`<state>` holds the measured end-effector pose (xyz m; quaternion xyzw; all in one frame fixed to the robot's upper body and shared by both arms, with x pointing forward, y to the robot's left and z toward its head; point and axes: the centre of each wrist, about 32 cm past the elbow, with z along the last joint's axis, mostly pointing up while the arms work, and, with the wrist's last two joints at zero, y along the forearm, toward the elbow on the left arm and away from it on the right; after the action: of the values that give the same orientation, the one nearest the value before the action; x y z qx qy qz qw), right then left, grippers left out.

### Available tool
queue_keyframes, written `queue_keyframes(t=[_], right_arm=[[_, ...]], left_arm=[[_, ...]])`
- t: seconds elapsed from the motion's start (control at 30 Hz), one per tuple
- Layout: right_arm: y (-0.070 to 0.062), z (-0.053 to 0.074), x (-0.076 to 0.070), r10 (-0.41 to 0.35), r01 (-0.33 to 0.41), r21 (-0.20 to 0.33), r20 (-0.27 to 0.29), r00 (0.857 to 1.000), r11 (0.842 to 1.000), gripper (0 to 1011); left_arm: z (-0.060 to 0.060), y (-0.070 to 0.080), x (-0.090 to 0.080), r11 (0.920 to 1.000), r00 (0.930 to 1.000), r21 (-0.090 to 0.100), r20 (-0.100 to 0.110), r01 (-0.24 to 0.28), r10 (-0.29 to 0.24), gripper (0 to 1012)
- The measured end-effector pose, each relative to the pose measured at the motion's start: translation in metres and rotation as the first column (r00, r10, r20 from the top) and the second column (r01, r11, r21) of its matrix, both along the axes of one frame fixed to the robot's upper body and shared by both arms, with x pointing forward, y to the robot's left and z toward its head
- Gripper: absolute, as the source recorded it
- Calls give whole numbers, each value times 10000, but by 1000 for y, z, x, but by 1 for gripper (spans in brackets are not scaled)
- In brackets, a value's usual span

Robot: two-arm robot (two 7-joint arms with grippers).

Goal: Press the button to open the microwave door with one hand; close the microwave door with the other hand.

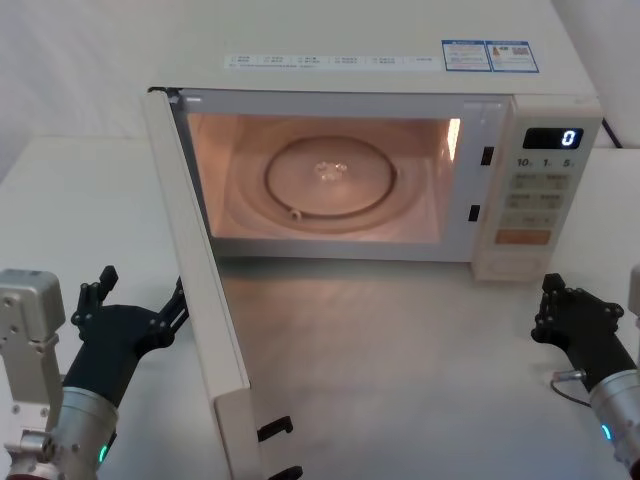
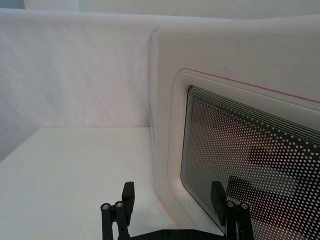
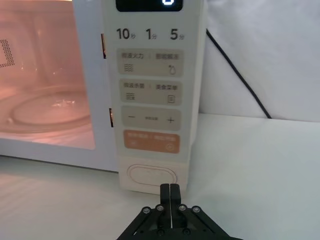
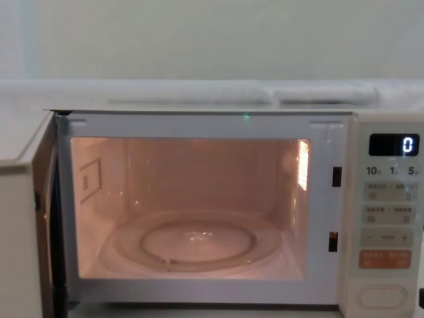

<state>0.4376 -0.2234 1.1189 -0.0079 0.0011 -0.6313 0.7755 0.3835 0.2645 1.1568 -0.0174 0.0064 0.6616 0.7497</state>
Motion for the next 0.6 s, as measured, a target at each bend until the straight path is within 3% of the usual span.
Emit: queue_keyframes(t=[0.33,0.6], right_arm=[[-8,0,-8,70,-79,302,313,9995,9995,245],[-12,-2,-11,192,-194,84,311,9993,9998,521]], left_arm=[[0,0,0,10000,10000,0,0,0,0,1001],[0,0,0,10000,10000,0,-1,0,0,1001]])
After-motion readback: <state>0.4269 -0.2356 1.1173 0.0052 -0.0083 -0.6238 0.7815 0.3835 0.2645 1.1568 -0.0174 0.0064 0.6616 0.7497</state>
